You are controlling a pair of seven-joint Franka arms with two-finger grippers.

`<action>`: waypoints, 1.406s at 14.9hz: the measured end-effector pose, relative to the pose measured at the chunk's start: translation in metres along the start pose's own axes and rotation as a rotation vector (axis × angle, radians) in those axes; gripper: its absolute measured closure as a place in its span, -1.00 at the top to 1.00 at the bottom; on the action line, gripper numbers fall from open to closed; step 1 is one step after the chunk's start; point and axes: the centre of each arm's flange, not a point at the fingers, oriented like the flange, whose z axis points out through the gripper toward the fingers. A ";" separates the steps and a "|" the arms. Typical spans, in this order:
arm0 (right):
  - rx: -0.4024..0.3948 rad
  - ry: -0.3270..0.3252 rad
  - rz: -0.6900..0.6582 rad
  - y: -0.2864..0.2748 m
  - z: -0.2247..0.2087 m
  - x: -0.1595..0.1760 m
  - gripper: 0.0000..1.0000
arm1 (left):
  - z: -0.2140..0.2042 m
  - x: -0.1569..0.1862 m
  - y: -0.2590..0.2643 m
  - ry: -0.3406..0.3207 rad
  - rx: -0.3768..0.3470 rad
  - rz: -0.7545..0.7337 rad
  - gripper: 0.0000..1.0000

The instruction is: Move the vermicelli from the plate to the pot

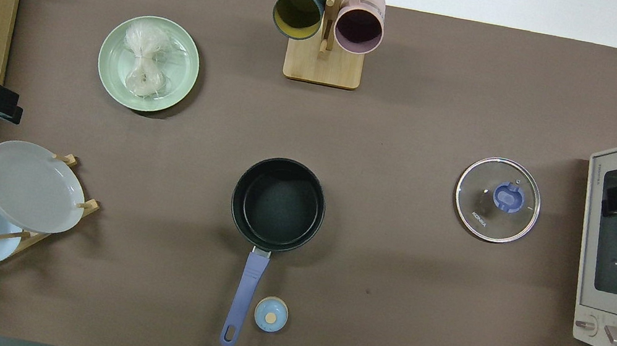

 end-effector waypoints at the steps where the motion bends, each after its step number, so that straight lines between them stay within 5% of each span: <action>1: 0.000 0.000 0.000 0.000 0.000 0.000 1.00 | 0.000 0.000 0.000 0.000 0.000 0.000 1.00; 21: -0.005 0.047 -0.029 -0.015 0.015 0.013 1.00 | -0.003 0.004 0.005 0.036 -0.020 0.007 1.00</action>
